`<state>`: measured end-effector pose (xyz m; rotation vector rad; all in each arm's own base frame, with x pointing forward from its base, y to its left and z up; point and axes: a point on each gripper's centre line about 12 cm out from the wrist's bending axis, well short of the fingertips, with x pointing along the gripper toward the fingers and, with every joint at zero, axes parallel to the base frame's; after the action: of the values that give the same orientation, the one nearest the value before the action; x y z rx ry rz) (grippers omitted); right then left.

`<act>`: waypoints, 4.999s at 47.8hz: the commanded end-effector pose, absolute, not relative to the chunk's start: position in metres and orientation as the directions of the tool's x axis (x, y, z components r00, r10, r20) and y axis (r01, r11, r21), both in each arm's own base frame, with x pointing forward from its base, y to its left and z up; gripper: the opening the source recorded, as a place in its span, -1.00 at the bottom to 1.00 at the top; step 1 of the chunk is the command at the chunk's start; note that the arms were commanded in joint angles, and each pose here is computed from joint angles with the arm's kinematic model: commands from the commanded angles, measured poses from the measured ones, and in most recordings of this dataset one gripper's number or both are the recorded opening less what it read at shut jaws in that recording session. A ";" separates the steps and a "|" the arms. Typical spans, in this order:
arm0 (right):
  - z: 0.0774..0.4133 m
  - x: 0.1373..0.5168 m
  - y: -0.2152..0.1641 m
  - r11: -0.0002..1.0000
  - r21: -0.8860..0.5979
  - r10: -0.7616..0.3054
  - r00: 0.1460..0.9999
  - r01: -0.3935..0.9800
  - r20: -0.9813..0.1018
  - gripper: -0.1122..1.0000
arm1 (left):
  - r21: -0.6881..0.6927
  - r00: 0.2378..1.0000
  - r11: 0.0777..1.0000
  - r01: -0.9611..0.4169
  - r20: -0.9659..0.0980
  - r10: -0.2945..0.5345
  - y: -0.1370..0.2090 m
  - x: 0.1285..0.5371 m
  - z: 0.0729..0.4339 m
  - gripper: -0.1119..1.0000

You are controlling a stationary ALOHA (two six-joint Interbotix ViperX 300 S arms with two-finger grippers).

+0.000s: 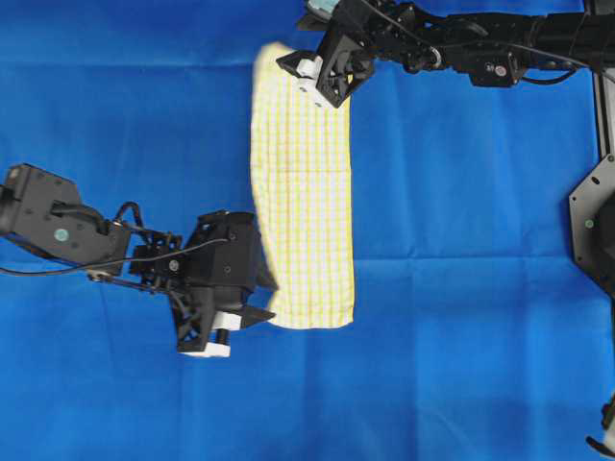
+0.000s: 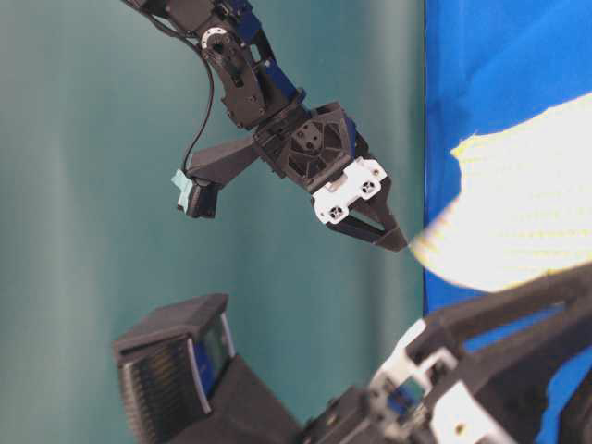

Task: Fold the yellow towel.

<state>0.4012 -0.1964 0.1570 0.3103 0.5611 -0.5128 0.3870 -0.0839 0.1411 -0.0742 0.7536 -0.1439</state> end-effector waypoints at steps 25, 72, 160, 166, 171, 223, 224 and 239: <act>0.208 0.323 -0.148 0.852 0.145 -0.375 0.780 0.502 -0.501 0.50 | -0.091 0.582 0.996 -0.023 -0.811 -0.060 -0.027 0.345 0.188 -0.14; 0.202 0.299 -0.097 0.902 0.147 -0.283 0.814 0.406 -0.508 0.49 | -0.103 0.778 0.979 -0.178 -0.624 0.076 0.036 0.342 0.208 -0.14; 0.106 0.346 -0.207 0.698 0.180 -0.453 0.621 0.693 -0.640 -0.71 | 0.092 0.731 0.891 -0.444 -0.538 0.420 0.213 0.382 0.096 -0.73; 0.118 0.344 -0.206 0.700 0.187 -0.461 0.637 0.689 -0.618 -0.71 | 0.095 0.740 0.892 -0.443 -0.522 0.423 0.214 0.383 0.113 -0.73; 0.127 0.342 -0.206 0.701 0.192 -0.468 0.646 0.687 -0.603 -0.71 | 0.096 0.744 0.892 -0.442 -0.516 0.424 0.213 0.382 0.121 -0.73; 0.138 0.328 -0.031 0.856 0.292 -0.195 0.789 0.427 -0.582 -0.71 | -0.020 0.823 0.997 -0.076 -0.566 0.051 0.019 0.362 0.129 -0.73; 0.138 0.328 -0.027 0.859 0.294 -0.188 0.791 0.420 -0.582 -0.71 | -0.025 0.823 0.997 -0.067 -0.566 0.041 0.014 0.362 0.129 -0.73; 0.138 0.329 0.023 0.897 0.311 -0.089 0.820 0.312 -0.566 -0.71 | -0.076 0.817 0.996 0.044 -0.571 -0.080 -0.039 0.362 0.126 -0.73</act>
<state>0.3273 0.0158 0.1309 0.4052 0.6003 -0.2381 0.3595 -0.0290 0.1176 -0.0599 0.6374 -0.0405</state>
